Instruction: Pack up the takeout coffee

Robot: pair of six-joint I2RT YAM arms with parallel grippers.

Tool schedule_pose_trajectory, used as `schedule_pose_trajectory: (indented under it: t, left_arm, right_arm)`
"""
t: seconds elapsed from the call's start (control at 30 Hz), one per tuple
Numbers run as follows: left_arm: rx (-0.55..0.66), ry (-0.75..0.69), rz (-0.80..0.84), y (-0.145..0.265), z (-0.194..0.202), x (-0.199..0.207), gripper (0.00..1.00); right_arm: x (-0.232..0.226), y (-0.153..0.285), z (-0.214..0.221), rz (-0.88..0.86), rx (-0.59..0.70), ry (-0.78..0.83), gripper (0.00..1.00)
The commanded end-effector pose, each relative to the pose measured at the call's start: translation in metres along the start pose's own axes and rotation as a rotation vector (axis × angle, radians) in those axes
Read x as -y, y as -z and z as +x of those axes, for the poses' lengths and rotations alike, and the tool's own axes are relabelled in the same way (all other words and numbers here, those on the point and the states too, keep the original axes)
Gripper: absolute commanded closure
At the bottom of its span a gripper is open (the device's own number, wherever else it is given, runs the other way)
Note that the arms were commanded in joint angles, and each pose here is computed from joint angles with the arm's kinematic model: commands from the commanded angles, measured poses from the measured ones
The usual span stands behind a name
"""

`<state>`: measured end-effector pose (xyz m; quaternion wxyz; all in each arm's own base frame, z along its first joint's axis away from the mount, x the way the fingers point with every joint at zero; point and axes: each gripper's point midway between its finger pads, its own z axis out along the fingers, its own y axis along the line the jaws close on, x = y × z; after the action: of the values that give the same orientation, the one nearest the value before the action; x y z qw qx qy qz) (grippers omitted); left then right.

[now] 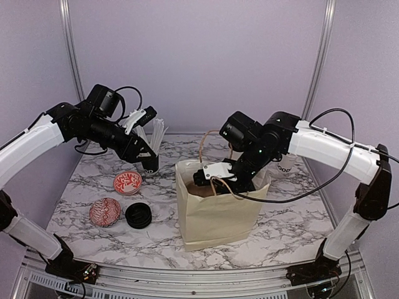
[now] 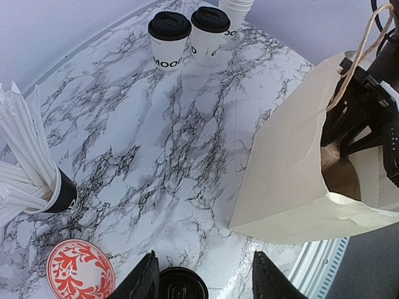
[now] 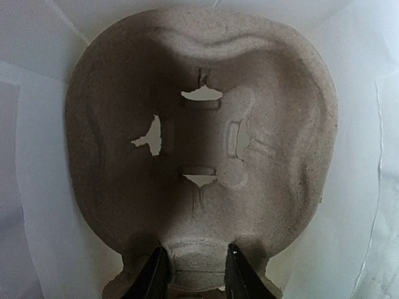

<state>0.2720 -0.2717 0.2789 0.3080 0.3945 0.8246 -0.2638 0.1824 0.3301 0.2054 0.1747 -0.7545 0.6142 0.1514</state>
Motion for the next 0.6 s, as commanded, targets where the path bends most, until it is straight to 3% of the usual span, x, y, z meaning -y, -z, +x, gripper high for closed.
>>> schedule_pose_trajectory:
  t: [0.0,0.27,0.57]
  left_arm:
    - [0.022,-0.003,0.012,0.002,-0.005,0.001,0.48]
    - [0.011,0.003,0.015,0.0,-0.001,0.001,0.48]
    - [-0.006,0.008,0.022,-0.004,0.007,0.002,0.48]
  right_arm:
    - [-0.004,-0.01,0.007,-0.026,-0.063,-0.039,0.7]
    - [-0.015,-0.037,-0.004,-0.051,-0.05,-0.041,0.69]
    - [-0.023,-0.074,0.02,-0.053,-0.13,-0.055,0.69]
